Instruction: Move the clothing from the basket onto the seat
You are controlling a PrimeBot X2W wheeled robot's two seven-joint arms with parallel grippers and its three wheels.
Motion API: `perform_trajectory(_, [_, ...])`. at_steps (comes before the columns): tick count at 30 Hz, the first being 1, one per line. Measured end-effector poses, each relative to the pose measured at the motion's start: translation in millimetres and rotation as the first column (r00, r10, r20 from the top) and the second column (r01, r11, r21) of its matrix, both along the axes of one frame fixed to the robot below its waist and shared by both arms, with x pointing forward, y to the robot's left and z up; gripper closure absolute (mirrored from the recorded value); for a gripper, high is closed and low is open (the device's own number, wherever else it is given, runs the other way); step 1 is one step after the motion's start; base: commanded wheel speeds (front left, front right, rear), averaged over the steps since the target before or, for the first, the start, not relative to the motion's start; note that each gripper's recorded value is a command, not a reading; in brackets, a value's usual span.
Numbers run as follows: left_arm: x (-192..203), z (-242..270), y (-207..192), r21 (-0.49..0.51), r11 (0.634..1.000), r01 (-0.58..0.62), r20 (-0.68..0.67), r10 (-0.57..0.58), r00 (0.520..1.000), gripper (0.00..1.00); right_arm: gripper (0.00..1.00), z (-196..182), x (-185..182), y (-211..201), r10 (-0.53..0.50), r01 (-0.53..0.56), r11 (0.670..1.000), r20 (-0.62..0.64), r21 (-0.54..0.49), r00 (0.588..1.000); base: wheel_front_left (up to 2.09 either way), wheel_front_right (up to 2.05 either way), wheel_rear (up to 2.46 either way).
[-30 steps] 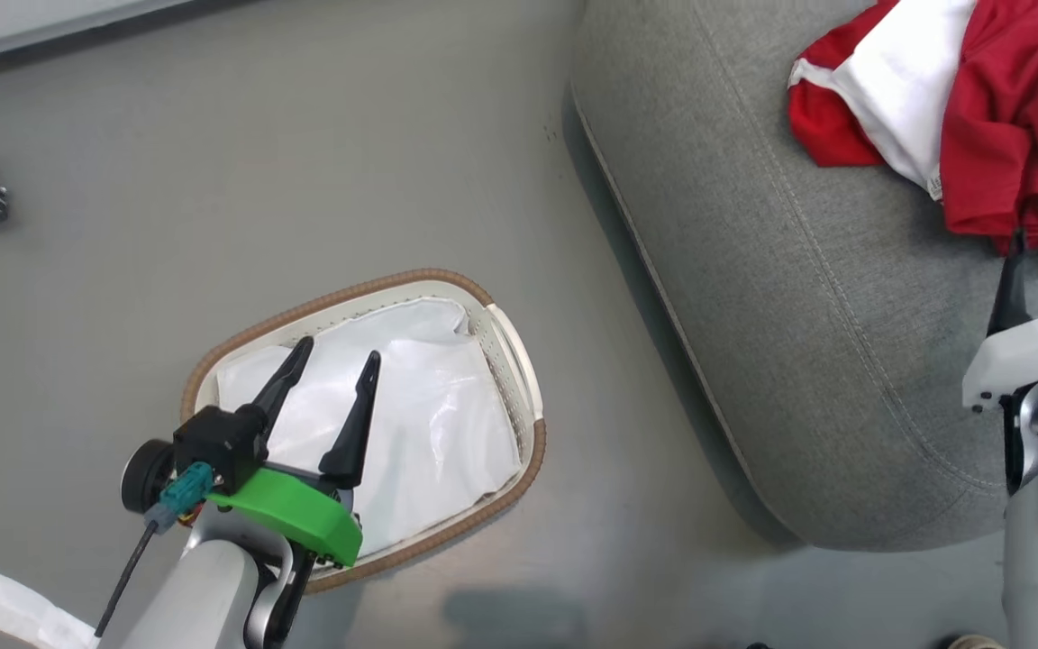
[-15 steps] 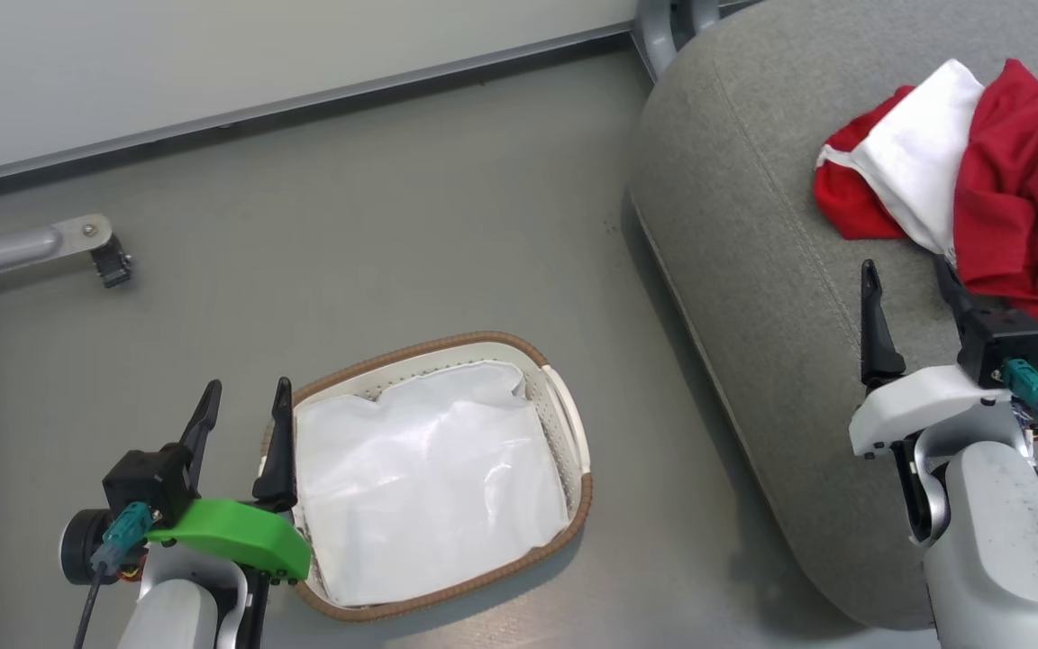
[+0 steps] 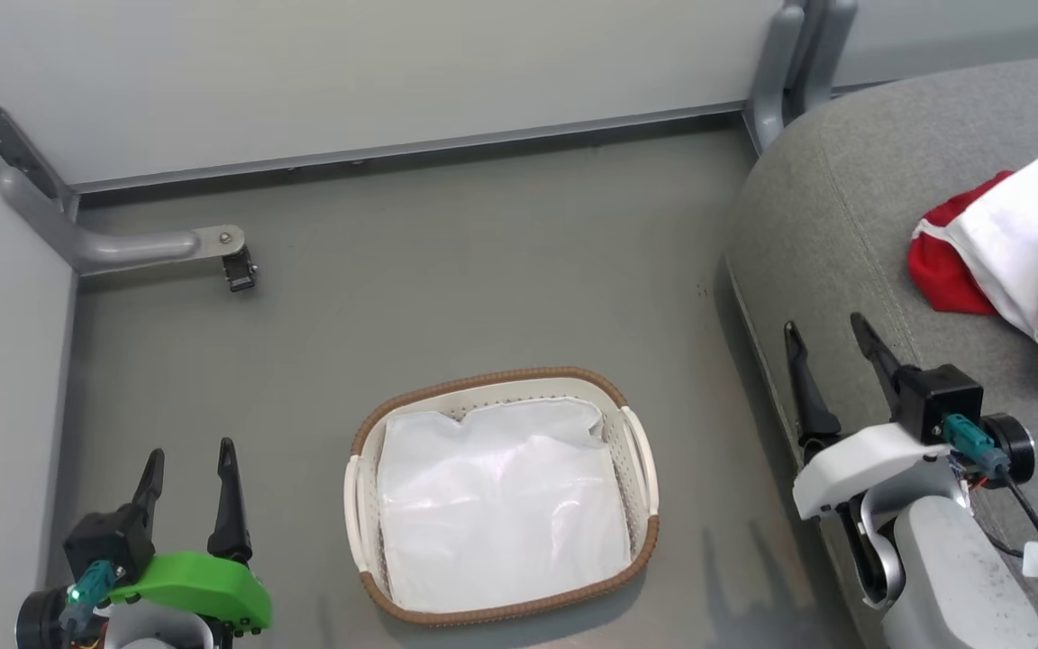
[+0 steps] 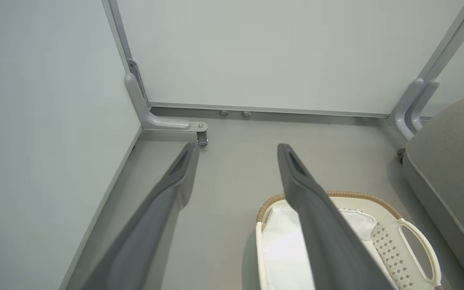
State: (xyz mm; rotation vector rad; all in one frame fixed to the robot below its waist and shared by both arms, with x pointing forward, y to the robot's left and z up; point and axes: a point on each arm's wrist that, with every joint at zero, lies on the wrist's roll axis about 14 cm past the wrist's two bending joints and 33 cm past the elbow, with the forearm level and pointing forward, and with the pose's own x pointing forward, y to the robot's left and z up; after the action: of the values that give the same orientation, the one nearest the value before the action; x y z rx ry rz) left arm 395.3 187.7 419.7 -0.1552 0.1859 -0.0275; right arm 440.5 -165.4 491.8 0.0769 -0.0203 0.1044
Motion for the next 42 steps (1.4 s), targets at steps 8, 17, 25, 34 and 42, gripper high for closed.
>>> perform_trajectory(8, [-25.7,8.6,14.8,-0.015,0.998,-0.057,0.021,0.057,0.998,0.00,0.00,-6.7,-17.1,31.0,0.083,-0.082,0.996,-0.021,0.036,0.996,0.00,0.00,0.00])
perform_trajectory(17, [-37.7,19.2,10.8,-0.061,0.996,-0.059,0.055,0.062,0.997,0.00,0.00,-7.6,-32.3,37.9,0.102,-0.101,0.993,-0.026,0.055,0.994,0.00,0.00,0.00])
perform_trajectory(25, [-44.4,1.5,4.7,-0.098,0.993,-0.067,-0.012,0.066,0.998,1.00,1.00,-36.7,-46.7,35.6,0.088,-0.077,0.993,-0.123,0.090,0.988,0.00,0.00,0.00])
perform_trajectory(34, [-43.1,3.2,10.3,-0.240,0.962,-0.128,-0.035,0.123,0.992,1.00,1.00,-33.0,-44.3,23.9,0.041,-0.004,0.969,-0.144,0.246,0.989,0.00,0.00,0.00])
perform_trajectory(42, [-40.7,7.6,14.1,-0.369,0.913,-0.172,-0.051,0.165,0.985,1.00,1.00,-29.1,-43.1,14.1,0.008,0.056,0.919,-0.161,0.390,0.987,0.00,0.00,0.00])
